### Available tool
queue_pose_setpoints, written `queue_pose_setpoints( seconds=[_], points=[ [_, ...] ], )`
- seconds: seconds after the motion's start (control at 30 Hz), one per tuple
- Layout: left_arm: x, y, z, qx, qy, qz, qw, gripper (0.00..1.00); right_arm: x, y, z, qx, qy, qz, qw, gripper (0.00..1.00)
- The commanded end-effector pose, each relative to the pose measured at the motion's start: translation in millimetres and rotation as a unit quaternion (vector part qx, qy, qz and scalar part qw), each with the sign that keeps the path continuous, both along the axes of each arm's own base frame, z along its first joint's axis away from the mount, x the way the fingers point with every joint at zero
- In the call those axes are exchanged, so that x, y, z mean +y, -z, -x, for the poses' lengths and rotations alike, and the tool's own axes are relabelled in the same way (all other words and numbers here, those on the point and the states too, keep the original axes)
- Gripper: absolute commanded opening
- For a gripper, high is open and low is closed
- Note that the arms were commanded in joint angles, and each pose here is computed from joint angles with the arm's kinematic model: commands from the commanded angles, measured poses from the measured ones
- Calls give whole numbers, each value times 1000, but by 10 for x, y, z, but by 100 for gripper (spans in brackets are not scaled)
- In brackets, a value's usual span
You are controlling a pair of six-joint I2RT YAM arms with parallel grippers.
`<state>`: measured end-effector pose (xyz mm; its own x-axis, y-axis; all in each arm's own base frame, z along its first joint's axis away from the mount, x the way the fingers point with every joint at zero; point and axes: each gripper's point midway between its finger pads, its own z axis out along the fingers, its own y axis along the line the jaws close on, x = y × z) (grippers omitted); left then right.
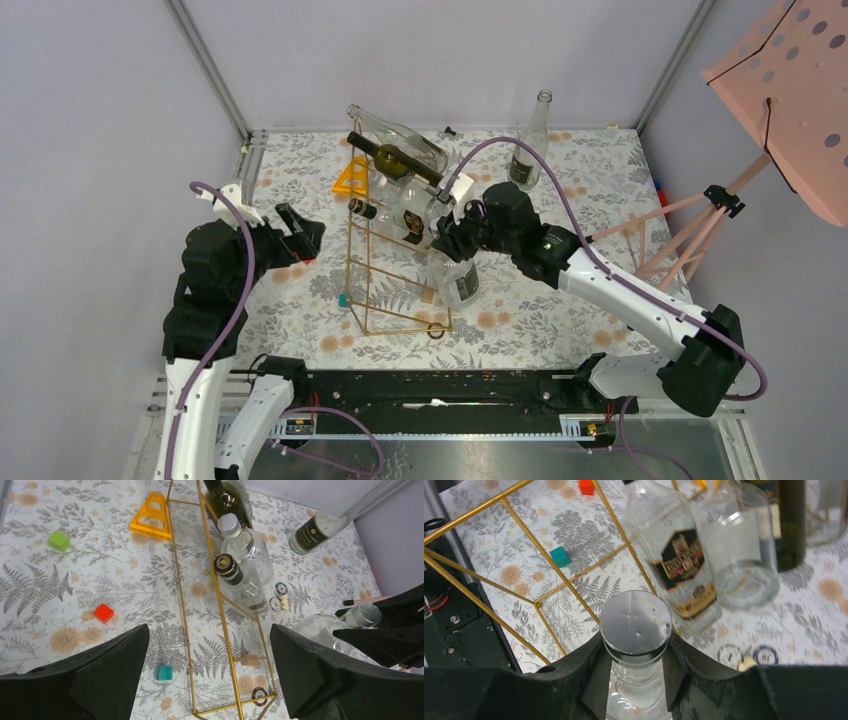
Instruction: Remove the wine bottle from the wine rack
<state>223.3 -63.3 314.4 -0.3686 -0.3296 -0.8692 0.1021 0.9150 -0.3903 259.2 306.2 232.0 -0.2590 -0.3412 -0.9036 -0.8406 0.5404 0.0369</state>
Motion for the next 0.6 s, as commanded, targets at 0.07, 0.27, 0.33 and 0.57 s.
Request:
queue_pose_setpoints(
  seconds=[0.07,0.27,0.33,0.57],
  points=[
    [-319,-378,-232,-48,60,-19,997,99,-496,-709,-228,-24,148,-77,986,0],
    [-815,-295,-423,-40,106,-55,992,99,-961,-647,-355,-7,224,-70,972,0],
    [-1008,-271,-463,-39,130,-56,989,99,-1137,-610,-447,-6,259,-60,964,0],
    [-1413,-272,-695,-56,171,-69,981,99,-1771,-636,-909,-21,382,-31,923,0]
  ],
)
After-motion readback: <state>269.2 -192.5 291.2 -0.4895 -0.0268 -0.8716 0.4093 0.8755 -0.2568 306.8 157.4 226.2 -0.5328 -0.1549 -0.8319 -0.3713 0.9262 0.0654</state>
